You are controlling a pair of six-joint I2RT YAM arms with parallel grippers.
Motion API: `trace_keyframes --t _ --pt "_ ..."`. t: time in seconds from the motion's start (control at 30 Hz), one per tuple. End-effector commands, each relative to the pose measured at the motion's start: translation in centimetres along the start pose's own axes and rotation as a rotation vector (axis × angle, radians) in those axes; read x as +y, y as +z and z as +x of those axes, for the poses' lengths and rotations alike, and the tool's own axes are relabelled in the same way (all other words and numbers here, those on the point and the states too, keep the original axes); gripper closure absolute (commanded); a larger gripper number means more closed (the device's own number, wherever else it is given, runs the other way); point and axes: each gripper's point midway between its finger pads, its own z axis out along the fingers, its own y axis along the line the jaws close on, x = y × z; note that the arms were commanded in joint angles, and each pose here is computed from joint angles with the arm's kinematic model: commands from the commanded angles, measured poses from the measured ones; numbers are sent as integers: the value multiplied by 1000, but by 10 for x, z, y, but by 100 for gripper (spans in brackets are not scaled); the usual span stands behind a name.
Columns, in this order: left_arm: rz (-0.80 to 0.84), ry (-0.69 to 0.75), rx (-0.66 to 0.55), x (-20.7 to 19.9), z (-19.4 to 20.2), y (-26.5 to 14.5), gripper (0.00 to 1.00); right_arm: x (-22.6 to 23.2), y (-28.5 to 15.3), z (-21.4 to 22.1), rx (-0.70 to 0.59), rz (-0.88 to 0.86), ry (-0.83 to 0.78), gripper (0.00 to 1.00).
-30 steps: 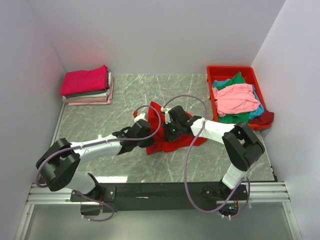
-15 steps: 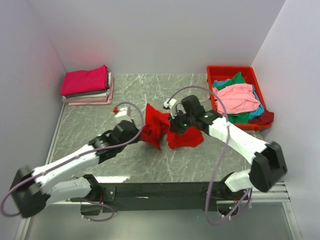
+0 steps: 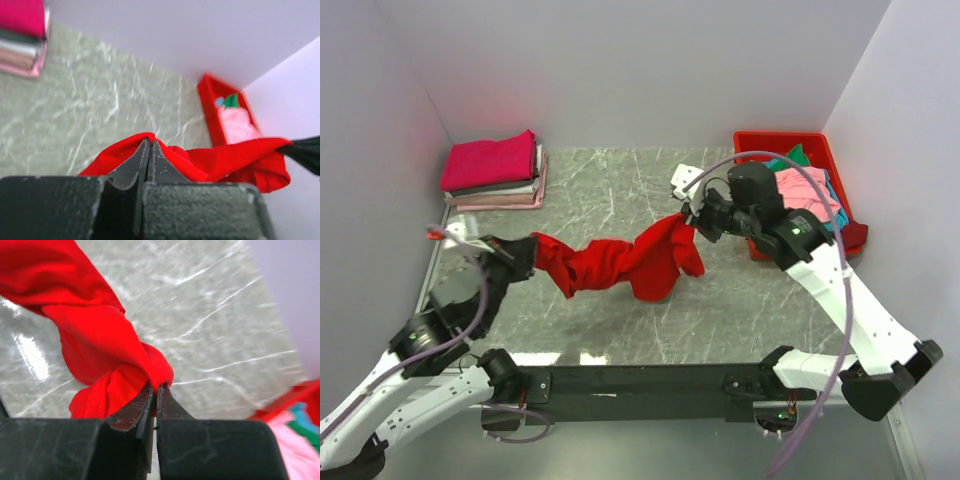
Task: Fold and stack the t-shirts
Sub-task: Flatten the tshirt out
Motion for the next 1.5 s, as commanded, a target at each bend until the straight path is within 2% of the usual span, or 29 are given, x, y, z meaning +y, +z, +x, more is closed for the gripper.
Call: trace_keyframes --t 0.0,0.13,0.27,0.43,0.5,0.67,0.77,0.9,1.0,1.03,1.1,1.13,1.17,1.2,1.23,1.27,1.3,1.33,1.37,1.4,1.47 --pt "7 9 -141 -4 -57 -20 99 -22 -40 -32 -72 121 -65 100" --pt "-14 -37 -253 3 -99 -41 99 -31 -63 -45 -103 178 -83 100" --pt "-110 -142 -376 33 -128 -65 99 -40 -71 -39 -86 232 -99 100" --pt "-218 -182 -400 61 -129 -77 99 -51 -76 -22 -65 269 -81 100" --pt "-219 -181 -394 64 -128 -78 99 -42 -73 -10 -37 216 -75 100" --pt "-165 -166 -315 52 -108 -68 99 30 -73 6 -73 -127 -182 100" --pt "-188 -185 -289 57 -96 -64 99 38 -72 12 -90 -137 -166 100" --pt "-208 -183 -294 53 -80 -44 99 9 -33 19 -49 -62 -82 100" --pt "-253 -146 -294 45 -62 -13 99 -10 -2 16 -24 -59 -22 100" --pt "-290 -136 -295 46 -56 -5 99 -15 27 28 30 -95 38 100" --pt "-409 -56 -304 51 -39 20 99 -45 50 19 49 -27 84 100" --pt "-467 -50 -322 59 -39 31 99 -59 82 40 123 -10 201 100" --pt "-527 2 -292 67 -27 52 99 -83 90 27 99 37 234 98" --pt "-444 -35 -196 56 -12 76 99 -93 123 56 177 19 313 95" --pt "-514 -61 -216 90 -24 93 99 -114 131 69 200 58 410 82" --pt "-509 -67 -140 104 -7 116 99 -144 133 55 164 102 436 70" --pt "-432 -89 -31 104 12 134 98 -144 158 91 261 66 513 59" --pt "-460 -109 -26 125 0 147 91 -162 158 103 281 97 566 45" --pt "-511 -103 75 146 22 164 76 -178 156 98 261 115 573 41" --pt "-515 -97 126 153 27 171 47 -177 158 109 284 97 598 39" --pt "-507 -77 191 154 27 182 36 -175 150 124 267 60 616 37"
